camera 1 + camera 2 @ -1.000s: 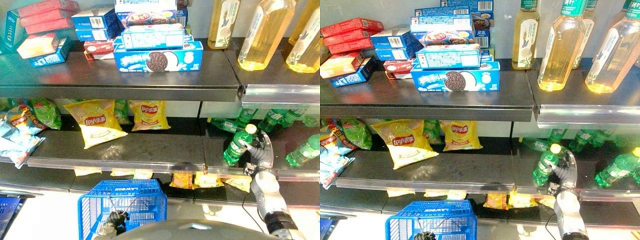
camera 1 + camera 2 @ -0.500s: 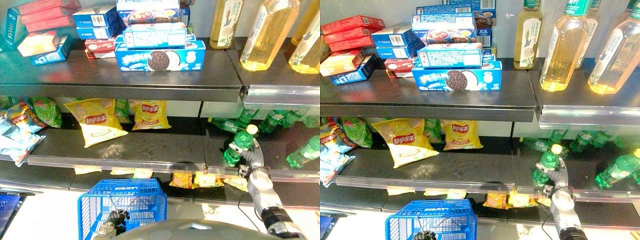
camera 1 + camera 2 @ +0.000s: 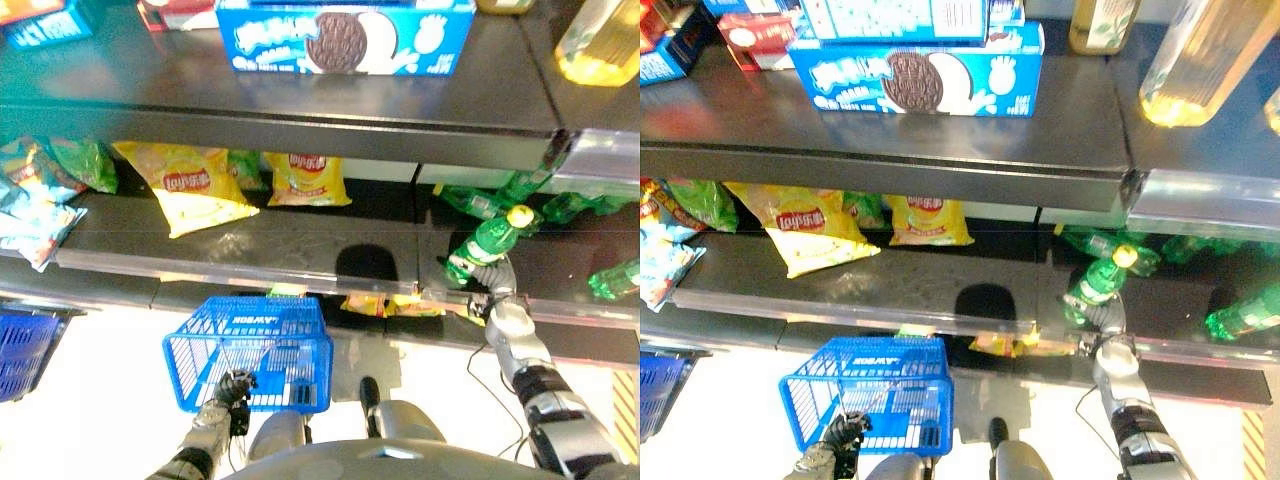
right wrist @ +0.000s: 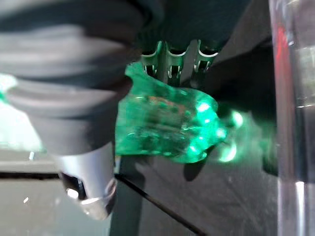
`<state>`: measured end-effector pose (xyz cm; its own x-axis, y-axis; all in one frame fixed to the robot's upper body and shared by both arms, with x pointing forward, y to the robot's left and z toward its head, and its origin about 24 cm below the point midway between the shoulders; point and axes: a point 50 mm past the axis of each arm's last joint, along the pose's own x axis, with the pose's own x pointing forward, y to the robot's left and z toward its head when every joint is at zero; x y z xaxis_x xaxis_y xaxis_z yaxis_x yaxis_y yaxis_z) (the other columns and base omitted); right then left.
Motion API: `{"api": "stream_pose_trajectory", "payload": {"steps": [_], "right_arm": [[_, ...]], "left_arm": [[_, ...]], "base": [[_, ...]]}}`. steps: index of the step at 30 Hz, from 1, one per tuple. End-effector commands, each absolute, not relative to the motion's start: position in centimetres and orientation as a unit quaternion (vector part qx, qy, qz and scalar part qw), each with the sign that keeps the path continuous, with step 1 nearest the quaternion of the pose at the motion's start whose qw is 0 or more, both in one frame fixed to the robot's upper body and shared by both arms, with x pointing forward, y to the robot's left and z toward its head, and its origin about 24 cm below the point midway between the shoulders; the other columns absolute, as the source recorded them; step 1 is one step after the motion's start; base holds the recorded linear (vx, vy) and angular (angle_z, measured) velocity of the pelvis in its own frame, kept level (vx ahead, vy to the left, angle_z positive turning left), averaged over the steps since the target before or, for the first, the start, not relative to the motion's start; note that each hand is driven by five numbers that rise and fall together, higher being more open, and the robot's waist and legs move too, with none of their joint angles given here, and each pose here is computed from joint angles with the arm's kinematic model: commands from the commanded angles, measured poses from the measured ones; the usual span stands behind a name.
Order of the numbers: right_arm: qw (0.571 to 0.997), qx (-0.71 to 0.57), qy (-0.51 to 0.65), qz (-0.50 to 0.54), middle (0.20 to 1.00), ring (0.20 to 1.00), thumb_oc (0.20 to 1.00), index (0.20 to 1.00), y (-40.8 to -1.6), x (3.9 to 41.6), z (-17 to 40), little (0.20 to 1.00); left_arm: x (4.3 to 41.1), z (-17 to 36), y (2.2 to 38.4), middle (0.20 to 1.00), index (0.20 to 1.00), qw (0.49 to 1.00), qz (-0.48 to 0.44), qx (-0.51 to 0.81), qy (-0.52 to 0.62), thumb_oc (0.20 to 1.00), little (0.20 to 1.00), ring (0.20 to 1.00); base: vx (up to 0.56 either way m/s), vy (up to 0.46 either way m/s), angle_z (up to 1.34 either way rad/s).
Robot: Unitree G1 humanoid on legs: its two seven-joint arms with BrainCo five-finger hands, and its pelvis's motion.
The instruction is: Pick up the snacks into the basket
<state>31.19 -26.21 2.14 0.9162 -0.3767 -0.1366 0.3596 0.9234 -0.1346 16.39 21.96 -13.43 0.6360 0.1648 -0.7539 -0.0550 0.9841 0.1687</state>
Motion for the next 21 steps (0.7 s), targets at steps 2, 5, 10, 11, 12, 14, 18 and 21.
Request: {"api": "stream_pose_trajectory", "payload": {"steps": [2,5,10,11,12,14,18,21], "right_arm": [[0.982,-0.026,0.021,-0.187,0.812,0.812,0.812,0.812,-26.0,33.0,5.1,0.812],[0.979,-0.022,-0.008,-0.202,0.200,0.200,0.200,0.200,-26.3,34.1,7.0,0.200],[0.976,-0.032,-0.013,-0.214,0.200,0.200,0.200,0.200,-26.5,34.5,7.6,0.200],[0.976,-0.032,-0.020,-0.213,0.200,0.200,0.200,0.200,-26.3,34.6,7.9,0.200],[0.976,-0.033,-0.022,-0.213,0.200,0.200,0.200,0.200,-26.1,34.6,7.9,0.200],[0.976,-0.042,-0.031,-0.211,0.200,0.200,0.200,0.200,-26.0,34.6,8.1,0.200],[0.974,-0.063,-0.051,-0.214,0.200,0.200,0.200,0.200,-25.8,34.3,8.6,0.200],[0.968,-0.101,-0.081,-0.213,0.200,0.200,0.200,0.200,-25.5,33.4,9.1,0.200]], "left_arm": [[15.6,-13.6,22.4,0.200,0.200,0.899,0.068,0.071,0.426,0.200,0.200,0.200],[17.3,-12.6,22.0,0.200,0.200,0.917,0.068,0.058,0.389,0.200,0.200,0.200],[18.3,-11.9,21.5,0.200,0.200,0.928,0.069,0.046,0.364,0.200,0.200,0.200],[18.8,-11.6,21.4,0.200,0.200,0.933,0.073,0.041,0.351,0.200,0.200,0.200],[19.1,-11.3,21.2,0.200,0.200,0.936,0.074,0.036,0.341,0.200,0.200,0.200],[19.6,-10.9,20.9,0.200,0.200,0.942,0.076,0.029,0.325,0.200,0.200,0.200],[20.7,-9.7,20.4,0.200,0.200,0.955,0.083,0.004,0.284,0.200,0.200,0.200],[22.2,-7.4,20.1,0.200,0.200,0.972,0.090,-0.034,0.215,0.200,0.200,0.200]], "base": [[-0.06,-0.010,0.14],[-0.06,-0.017,0.20],[0.00,-0.014,0.07],[0.00,0.000,0.00],[0.00,0.000,0.00],[0.00,0.000,0.00],[0.01,0.000,0.01],[0.03,-0.004,0.12]]}}
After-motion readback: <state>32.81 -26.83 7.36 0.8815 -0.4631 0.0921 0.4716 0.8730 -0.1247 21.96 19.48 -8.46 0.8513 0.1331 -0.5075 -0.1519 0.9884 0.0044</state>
